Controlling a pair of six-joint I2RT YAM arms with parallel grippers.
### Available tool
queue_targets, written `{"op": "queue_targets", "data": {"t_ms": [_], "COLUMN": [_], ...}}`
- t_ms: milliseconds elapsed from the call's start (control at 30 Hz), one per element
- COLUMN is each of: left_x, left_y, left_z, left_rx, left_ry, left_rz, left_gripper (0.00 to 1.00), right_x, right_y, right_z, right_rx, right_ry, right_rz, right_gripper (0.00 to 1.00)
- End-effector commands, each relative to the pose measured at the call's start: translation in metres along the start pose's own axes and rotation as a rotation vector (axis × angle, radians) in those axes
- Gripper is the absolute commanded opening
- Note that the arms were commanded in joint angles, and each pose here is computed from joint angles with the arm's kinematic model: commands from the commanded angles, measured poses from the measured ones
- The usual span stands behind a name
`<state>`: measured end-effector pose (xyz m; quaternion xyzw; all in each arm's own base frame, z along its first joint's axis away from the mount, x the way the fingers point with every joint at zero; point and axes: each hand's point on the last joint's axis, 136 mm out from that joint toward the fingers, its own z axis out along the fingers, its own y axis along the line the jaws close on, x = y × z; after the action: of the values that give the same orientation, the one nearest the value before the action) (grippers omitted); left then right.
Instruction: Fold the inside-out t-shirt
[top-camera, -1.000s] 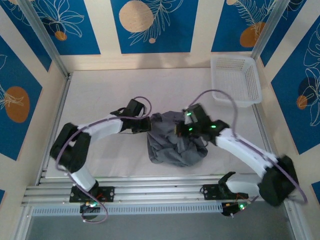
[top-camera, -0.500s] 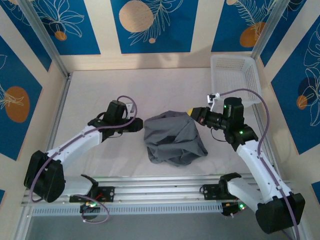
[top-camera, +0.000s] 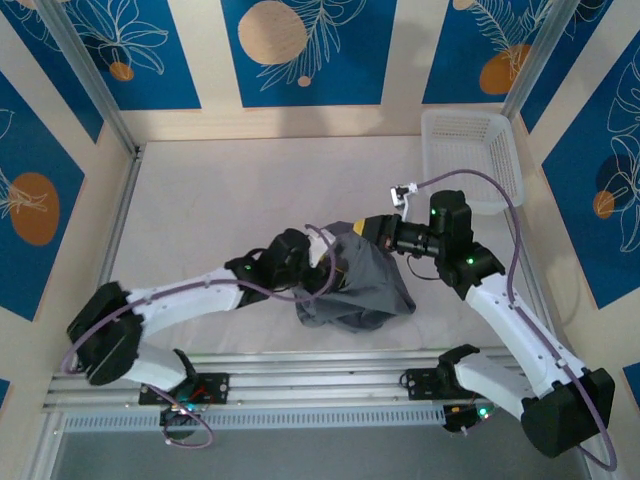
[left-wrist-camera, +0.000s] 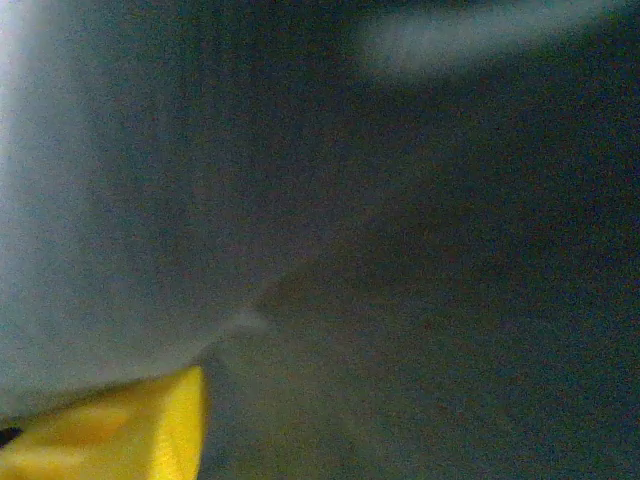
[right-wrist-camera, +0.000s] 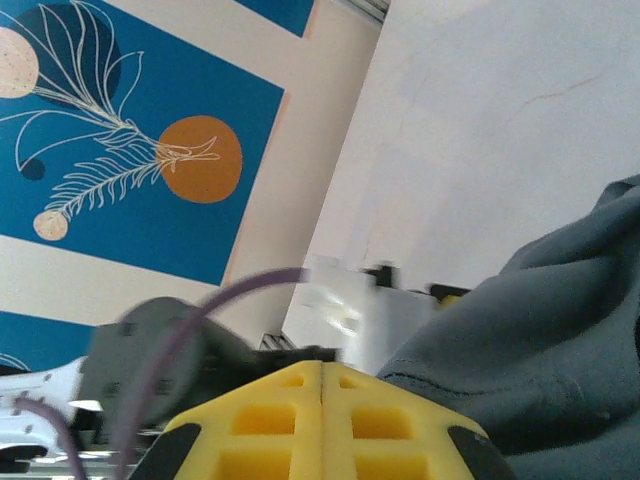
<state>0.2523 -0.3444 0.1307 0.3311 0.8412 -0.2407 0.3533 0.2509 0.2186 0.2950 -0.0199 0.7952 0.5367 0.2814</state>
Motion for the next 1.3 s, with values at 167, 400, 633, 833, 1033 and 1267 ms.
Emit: {"op": "queue_targets", "data": {"t_ms": [167,400,633,833,1033,1267], "left_x": [-0.101,-0.114,-0.102,-0.102,-0.108,-0.105], "left_y": [0.001,-0.035,-0.020,-0.011,-0.014,-0.008], "left_z": [-0.059,-0.110,-0.102,-0.093,-0.093,-0.100], "left_rx": [0.384,0.609,0.506,0.458,0.476,0.433], "left_ry": [-0.230,-0.137,-0.108,-0.086,-0.079,-0.082], "left_rz": [-0.384,-0.430,-0.496,-0.532,-0.543,-0.525], "left_gripper": [0.00,0.00,0.00,0.00,0.00,0.00], "right_x": [-0.020,-0.006,-0.023,0.029,0.045,0.031], "right_y": [-0.090,-0.153,-0.077,-0.027,-0.054,-0.078], "right_z": [-0.022,0.002,-0.043,-0.030,0.007,0.042], "right_rx": [0.341,0.351,0.305,0.192,0.431,0.409], "right_ry": [-0.113,0.071,-0.248,-0.280,-0.138,-0.048], "right_rz": [0.068,0.129,-0.062,-0.257,-0.462,-0.440], "right_gripper": [0.00,0.06,0.40,0.18,0.59,0.28]}}
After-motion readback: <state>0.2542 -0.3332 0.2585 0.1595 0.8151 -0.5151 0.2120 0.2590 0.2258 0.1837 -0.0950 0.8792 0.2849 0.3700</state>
